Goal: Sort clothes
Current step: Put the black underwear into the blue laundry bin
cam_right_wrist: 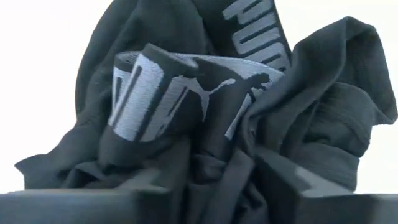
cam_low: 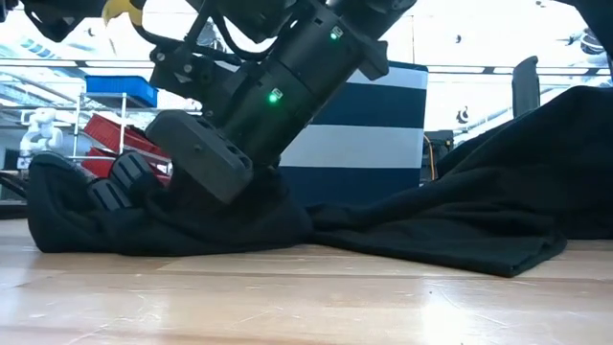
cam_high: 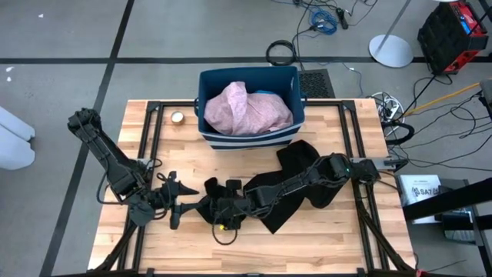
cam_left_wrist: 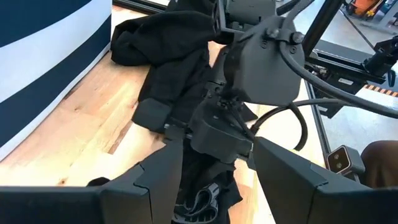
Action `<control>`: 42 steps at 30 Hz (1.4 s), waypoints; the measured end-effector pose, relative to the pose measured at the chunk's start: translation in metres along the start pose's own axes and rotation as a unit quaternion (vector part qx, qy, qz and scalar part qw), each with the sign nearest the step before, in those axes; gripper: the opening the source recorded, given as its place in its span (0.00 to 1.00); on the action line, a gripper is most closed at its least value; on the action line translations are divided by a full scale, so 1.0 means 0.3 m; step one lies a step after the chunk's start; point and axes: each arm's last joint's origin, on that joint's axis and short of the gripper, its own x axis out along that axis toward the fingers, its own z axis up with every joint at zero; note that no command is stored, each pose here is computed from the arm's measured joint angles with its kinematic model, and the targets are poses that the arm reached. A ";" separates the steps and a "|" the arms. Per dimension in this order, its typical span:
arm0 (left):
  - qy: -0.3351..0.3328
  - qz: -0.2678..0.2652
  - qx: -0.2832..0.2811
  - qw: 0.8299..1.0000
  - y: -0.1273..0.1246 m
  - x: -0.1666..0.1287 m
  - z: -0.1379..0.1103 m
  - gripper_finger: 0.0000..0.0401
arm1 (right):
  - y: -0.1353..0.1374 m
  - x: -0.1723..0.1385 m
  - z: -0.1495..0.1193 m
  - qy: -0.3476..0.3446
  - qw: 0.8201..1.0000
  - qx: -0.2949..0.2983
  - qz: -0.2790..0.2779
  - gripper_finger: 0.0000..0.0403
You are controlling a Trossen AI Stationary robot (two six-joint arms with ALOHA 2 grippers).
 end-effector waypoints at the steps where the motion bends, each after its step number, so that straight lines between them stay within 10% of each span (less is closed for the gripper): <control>1: 0.000 0.000 0.000 1.000 0.000 0.000 0.000 0.51 | 0.003 -0.001 -0.001 0.000 1.000 -0.001 -0.002 0.31; 6: 0.000 0.000 0.000 1.000 0.000 0.000 0.000 0.51 | 0.019 -0.018 0.009 -0.004 1.000 -0.019 -0.017 0.05; 16: -0.003 0.004 0.005 1.000 0.001 0.000 0.000 0.51 | 0.018 -0.234 0.230 -0.026 0.993 -0.098 -0.054 0.04; 26: -0.010 0.028 0.032 0.999 -0.003 0.015 -0.014 0.51 | -0.043 -0.618 0.382 -0.035 0.958 -0.167 -0.229 0.04; 42: 0.005 0.041 0.038 0.998 -0.024 0.053 -0.053 0.51 | -0.663 -1.103 0.375 -0.051 0.940 -0.013 -0.338 0.04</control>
